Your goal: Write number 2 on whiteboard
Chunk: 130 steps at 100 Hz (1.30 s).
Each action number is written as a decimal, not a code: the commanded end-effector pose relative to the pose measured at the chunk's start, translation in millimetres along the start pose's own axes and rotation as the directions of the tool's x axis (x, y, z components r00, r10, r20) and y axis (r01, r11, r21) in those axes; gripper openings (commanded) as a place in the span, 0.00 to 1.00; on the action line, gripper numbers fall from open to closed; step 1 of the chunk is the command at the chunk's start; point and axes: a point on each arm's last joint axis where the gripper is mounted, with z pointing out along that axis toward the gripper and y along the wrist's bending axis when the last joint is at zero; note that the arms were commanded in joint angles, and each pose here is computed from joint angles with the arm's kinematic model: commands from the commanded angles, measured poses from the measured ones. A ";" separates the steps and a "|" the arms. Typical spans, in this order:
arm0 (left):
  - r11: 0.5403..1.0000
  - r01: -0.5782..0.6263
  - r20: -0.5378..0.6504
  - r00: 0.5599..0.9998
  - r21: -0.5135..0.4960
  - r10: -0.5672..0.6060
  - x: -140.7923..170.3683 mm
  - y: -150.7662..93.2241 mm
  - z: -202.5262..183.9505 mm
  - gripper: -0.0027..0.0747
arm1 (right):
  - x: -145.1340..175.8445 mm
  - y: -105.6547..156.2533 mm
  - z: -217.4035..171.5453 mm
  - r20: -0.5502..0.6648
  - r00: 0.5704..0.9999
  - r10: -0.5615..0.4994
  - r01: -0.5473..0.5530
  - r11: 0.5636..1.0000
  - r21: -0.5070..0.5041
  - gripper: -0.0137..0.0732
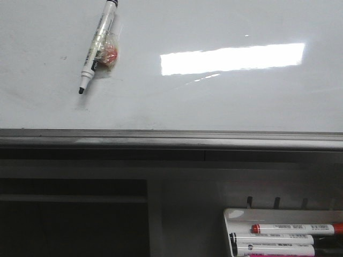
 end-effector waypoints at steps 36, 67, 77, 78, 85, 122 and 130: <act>0.953 0.285 0.178 0.937 0.101 -0.300 -54.6 -15.0 -10.1 0.01 | -47.8 13.4 -12.0 0.225 0.918 0.326 -0.302 0.944 -0.136 0.08; 0.978 -0.136 -0.285 0.942 0.159 0.177 -124.3 -52.0 43.1 0.67 | -114.5 46.8 -6.3 -0.008 0.989 -0.145 0.143 0.985 -0.100 0.47; 0.975 -0.086 -0.347 0.925 0.204 0.154 -131.8 -58.5 77.4 0.65 | -122.0 48.5 7.5 -0.044 0.989 -0.142 0.137 0.986 -0.090 0.61; 0.973 -0.094 -0.360 0.918 0.210 0.166 -130.2 -58.2 82.6 0.65 | -122.0 48.5 9.4 -0.051 0.989 -0.140 0.135 0.987 -0.088 0.62; 0.964 -0.080 -0.397 0.900 0.252 0.179 -127.0 -60.4 107.4 0.58 | -121.8 48.2 17.2 -0.083 0.987 -0.138 0.131 0.988 -0.082 0.62; 0.933 -0.042 -0.528 0.815 0.356 0.238 -94.5 -82.0 199.8 0.49 | -119.6 47.6 22.8 -0.115 0.984 -0.135 0.126 0.989 -0.079 0.62; 0.931 -0.057 -0.523 0.814 0.361 0.253 -88.0 -89.8 212.1 0.49 | -119.4 47.6 22.8 -0.117 0.984 -0.135 0.126 0.989 -0.079 0.62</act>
